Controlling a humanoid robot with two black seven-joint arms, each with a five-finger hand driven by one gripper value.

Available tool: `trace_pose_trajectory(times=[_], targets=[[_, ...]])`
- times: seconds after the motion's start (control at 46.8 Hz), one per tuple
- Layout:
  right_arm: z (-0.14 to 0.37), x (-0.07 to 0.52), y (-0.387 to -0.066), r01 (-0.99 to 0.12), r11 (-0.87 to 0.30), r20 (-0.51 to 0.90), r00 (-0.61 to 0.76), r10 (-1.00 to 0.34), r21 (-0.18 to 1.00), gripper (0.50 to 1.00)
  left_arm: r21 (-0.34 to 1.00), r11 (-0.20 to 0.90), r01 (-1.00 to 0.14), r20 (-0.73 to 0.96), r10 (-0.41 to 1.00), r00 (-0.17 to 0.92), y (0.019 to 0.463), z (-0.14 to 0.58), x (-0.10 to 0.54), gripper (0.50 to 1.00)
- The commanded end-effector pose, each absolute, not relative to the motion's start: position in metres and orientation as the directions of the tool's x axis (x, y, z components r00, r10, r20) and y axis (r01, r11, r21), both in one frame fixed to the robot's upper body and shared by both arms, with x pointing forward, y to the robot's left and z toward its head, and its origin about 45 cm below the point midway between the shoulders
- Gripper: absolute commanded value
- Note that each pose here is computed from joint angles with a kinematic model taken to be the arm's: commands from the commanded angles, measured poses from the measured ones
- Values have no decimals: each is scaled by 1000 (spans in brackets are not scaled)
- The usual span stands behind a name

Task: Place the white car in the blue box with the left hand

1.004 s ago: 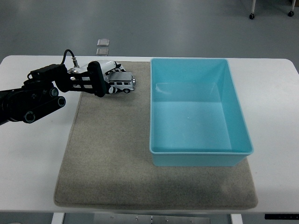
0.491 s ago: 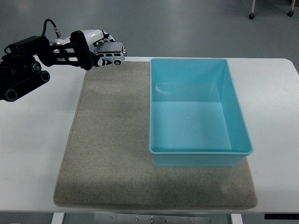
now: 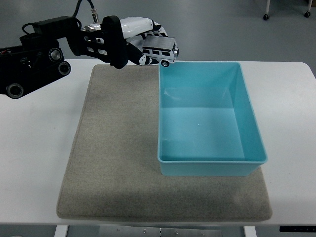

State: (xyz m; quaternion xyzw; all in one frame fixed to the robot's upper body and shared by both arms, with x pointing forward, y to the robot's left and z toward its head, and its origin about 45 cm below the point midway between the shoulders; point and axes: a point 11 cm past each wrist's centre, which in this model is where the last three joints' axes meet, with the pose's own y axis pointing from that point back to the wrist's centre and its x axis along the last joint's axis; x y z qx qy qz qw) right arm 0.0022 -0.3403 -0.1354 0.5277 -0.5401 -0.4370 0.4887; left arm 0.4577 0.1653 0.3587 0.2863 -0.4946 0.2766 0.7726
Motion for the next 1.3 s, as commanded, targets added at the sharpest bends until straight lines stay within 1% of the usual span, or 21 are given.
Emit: trace_pose_trajectory(times=[0.0,0.214,0.363,0.513,0.726,0.833,1.004,1.282], targets=[[-135,2,-341,-143,63,68,35,-997,988,936,166,731,-662,921,126,370,142,360,447,500],[-135,2,-340,-143,61,67,35,-997,988,936,200,813,-547,905,62,421,95,350,423,500],[-135,2,-340,-143,61,67,35,-997,988,936,252,842,-477,905,-31,424,70,333,409,500],[-135,2,-340,-143,61,67,35,-997,988,936,298,866,-402,886,-94,455,48,305,391,500],[-135,2,-340,-143,61,67,35,-997,988,936,372,872,-318,860,-195,472,32,271,370,500],[-135,2,-340,-143,61,67,35,-997,988,936,396,870,-294,847,-222,484,29,256,365,500],[-135,2,-340,-141,61,67,35,-997,988,936,436,859,-269,835,-274,477,32,239,361,500],[-135,2,-340,-143,61,67,35,-997,988,936,436,856,-278,836,-271,477,35,237,364,500]])
